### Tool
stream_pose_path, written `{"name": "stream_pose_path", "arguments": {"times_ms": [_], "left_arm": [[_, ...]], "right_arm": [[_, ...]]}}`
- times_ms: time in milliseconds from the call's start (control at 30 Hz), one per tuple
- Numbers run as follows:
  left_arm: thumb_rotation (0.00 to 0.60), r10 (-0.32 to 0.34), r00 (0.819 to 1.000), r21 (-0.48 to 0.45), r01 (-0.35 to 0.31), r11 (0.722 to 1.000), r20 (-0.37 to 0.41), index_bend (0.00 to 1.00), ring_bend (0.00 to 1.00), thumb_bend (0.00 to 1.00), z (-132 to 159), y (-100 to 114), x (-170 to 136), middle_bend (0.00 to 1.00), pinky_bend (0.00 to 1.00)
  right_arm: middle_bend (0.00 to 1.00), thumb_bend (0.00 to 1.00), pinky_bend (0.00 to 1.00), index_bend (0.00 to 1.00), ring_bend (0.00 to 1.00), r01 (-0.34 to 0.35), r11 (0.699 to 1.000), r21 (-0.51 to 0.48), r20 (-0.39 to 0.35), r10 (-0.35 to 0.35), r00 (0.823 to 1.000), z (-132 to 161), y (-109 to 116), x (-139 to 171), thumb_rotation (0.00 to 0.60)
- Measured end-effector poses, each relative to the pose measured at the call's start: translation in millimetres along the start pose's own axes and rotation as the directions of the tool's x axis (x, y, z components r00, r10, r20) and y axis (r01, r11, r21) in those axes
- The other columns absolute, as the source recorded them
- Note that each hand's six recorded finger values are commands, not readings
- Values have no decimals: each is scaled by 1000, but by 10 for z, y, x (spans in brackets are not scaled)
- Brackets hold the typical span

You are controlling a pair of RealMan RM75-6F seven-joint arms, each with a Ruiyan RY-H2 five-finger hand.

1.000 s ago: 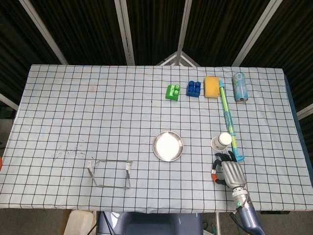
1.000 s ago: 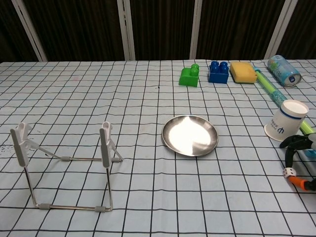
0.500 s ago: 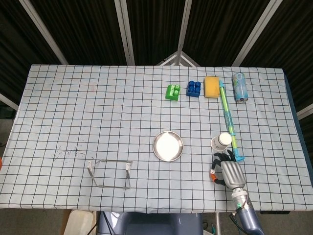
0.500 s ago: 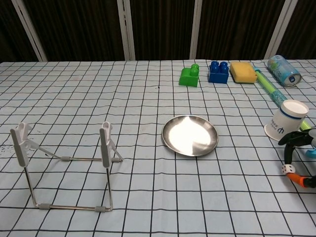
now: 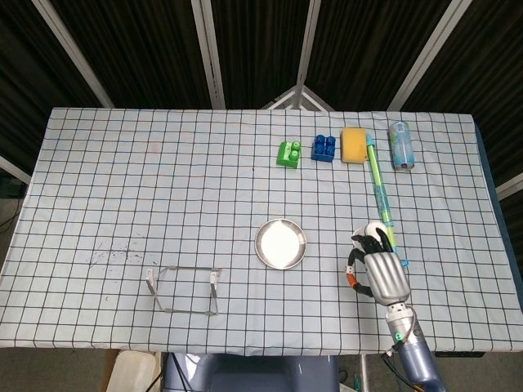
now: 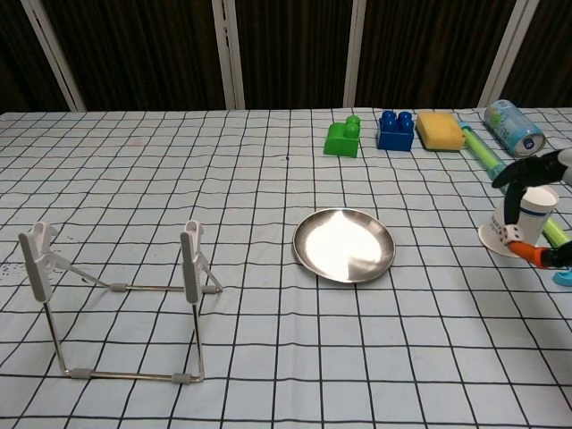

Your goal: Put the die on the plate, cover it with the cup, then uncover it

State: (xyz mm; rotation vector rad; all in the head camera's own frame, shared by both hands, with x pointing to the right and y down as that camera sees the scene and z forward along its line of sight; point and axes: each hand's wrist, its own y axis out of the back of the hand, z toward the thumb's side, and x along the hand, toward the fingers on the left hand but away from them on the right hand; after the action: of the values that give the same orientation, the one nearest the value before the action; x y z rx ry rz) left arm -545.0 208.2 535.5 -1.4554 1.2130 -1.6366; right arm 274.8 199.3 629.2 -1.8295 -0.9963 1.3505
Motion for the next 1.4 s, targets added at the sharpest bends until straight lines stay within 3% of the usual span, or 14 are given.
{"name": "stream_pose_path", "arguments": {"times_ms": [133,300,700,1067,1400], "left_arm": [[600,0,1000,-2,0,1000,4,306,0,678,4,3,-2,0,95],[600,-1,1000,-3,1,1000,4,307,0,678,-3,4,1,0,95],[600,5,1000,-13,-5,1000,4,307,0,678,-17,16,37,0,95],[600,50,999,-39,-49,998,21,307,0,678,-22,76,87,0,95],[600,115,991,-44,-112,993,62,295,0,678,44,86,130,0,81]], "right_arm": [[246,412,25,581,203,7,999,32,-50,-6,999,214,127,-170,600],[246,412,25,581,203,-37,998,47,-109,42,993,498,121,-413,600],[246,412,25,582,207,-169,985,34,-197,172,965,1172,-264,-1079,600],[246,412,25,582,207,-253,967,25,-155,253,955,1226,-708,-1425,600],[246,412,25,582,207,-277,961,16,-138,277,951,1127,-855,-1453,600]]}}
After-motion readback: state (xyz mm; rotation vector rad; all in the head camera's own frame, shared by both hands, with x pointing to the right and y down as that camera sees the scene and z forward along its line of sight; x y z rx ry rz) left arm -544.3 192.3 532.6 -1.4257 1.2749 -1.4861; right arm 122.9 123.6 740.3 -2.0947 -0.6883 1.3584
